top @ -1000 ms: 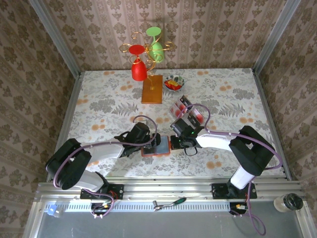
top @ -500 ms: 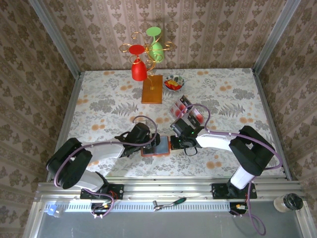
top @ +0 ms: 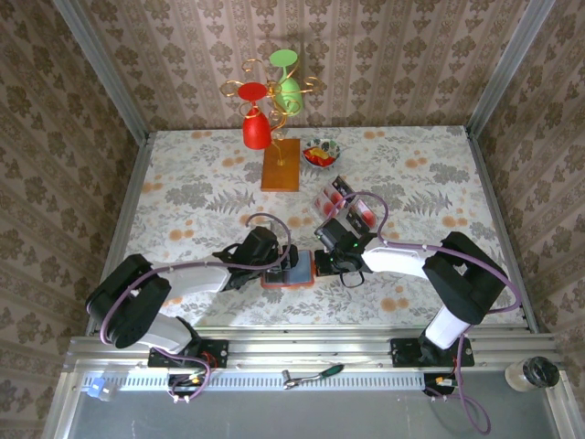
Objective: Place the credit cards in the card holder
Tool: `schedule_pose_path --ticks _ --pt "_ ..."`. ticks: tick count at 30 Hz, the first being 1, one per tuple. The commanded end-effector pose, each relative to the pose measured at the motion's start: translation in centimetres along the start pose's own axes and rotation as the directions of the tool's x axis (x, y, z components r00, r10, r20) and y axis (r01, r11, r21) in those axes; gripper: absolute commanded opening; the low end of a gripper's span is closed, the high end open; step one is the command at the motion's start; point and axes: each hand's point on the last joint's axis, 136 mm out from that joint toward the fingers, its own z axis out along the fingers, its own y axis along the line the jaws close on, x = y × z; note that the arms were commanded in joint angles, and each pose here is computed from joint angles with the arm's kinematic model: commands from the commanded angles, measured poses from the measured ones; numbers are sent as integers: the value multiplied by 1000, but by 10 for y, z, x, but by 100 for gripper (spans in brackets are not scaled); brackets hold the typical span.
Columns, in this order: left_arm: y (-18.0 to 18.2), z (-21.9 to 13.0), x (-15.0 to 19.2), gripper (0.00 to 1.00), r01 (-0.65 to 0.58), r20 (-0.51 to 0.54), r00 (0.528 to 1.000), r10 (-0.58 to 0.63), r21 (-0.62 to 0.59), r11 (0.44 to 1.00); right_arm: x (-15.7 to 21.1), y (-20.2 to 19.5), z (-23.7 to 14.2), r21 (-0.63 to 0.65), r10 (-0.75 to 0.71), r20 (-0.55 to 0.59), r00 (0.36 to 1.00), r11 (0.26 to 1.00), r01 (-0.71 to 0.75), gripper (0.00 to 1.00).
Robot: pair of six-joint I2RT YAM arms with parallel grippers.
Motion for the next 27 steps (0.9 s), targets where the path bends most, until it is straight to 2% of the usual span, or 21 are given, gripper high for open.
schedule_pose_path --ticks 1,12,17,19,23,27 --pt "-27 -12 -9 100 45 36 998 -50 136 990 3 3 3 -20 21 -16 1000 1000 -21 0" --pt "-68 -28 -20 100 95 76 990 -122 297 950 0 4 3 -24 22 -13 1000 999 -22 0" --pt "-82 -23 -16 100 87 69 991 -114 315 945 -7 4 -2 -32 35 2 999 999 -35 0" --pt "-86 -21 -14 100 90 65 991 -117 323 942 -11 4 -6 -41 43 12 999 998 -43 5" --pt "-92 -19 -12 100 96 63 990 -124 336 937 -20 -6 -18 -43 76 36 996 996 -75 26" --pt "-98 -19 -13 100 95 68 990 -126 348 933 -28 -15 -35 -59 113 72 991 992 -109 33"
